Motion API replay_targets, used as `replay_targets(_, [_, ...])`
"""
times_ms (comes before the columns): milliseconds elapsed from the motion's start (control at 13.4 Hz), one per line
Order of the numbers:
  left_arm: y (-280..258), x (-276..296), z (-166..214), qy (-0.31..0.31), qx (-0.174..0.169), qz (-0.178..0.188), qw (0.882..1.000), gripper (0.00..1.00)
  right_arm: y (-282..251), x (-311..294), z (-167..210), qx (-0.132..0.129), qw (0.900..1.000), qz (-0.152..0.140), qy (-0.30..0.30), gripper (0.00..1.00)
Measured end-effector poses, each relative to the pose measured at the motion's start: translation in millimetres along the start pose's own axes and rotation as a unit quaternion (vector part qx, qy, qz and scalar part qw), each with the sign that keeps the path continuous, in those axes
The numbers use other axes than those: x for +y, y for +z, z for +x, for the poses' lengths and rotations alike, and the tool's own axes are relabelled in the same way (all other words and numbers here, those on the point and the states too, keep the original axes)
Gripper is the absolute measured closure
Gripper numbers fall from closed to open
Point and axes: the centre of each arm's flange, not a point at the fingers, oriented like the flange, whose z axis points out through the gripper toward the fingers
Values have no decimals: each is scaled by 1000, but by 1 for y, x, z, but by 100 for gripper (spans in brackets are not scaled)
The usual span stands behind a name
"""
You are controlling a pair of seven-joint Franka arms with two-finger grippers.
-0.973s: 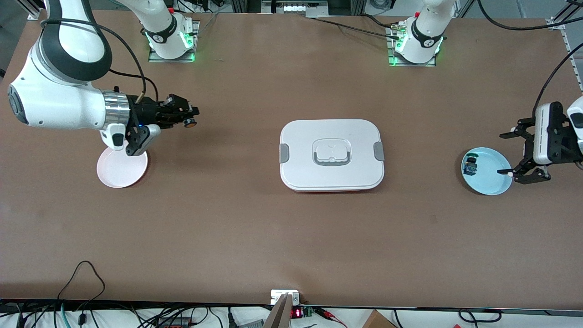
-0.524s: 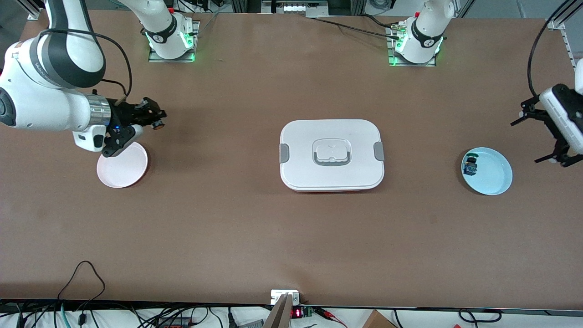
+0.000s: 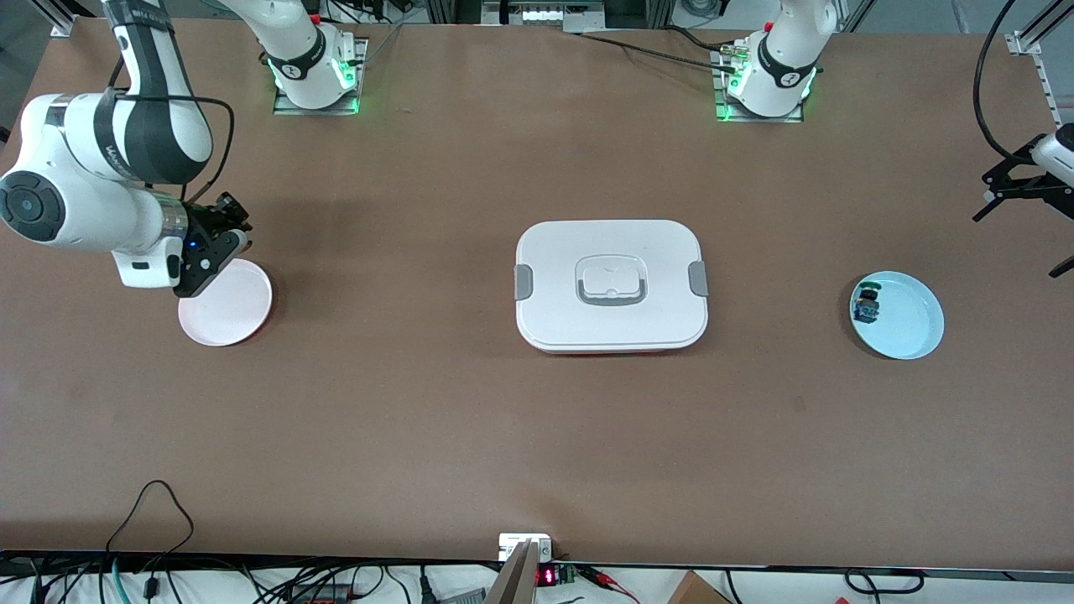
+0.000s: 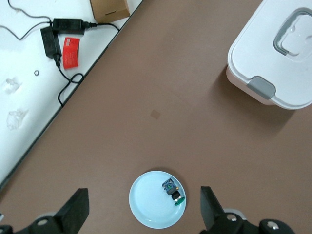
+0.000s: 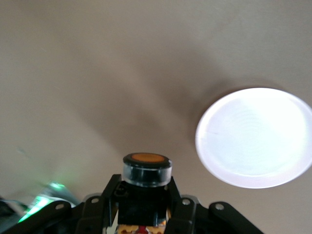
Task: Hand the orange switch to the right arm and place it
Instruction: 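Carry the switch with the right gripper over the white plate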
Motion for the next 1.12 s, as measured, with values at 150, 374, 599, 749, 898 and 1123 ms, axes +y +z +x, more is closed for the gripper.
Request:
replay_targets(150, [2,7,2,-82,-9,-11,997,0,17,12,-6,-10,998,-37,-46,58])
replay_targets(374, [1,27,21,-192,-16,-19,981,0,35,27,-7,-1,991,-70,-117,58])
replay_targets(599, [0,41,27,-283,-32,-28,958,0,58,52,-18,14,972,-103,-209,58])
replay_targets(749, [-1,47,25,-319,-47,-36,946,0,71,66,-23,19,955,-124,-268,58])
replay_targets(898, [1,47,18,-339,-61,-42,938,0,81,74,-23,19,940,-138,-311,58])
replay_targets(1123, [18,47,8,-378,-89,-53,920,0,104,87,-30,20,930,-148,-336,58])
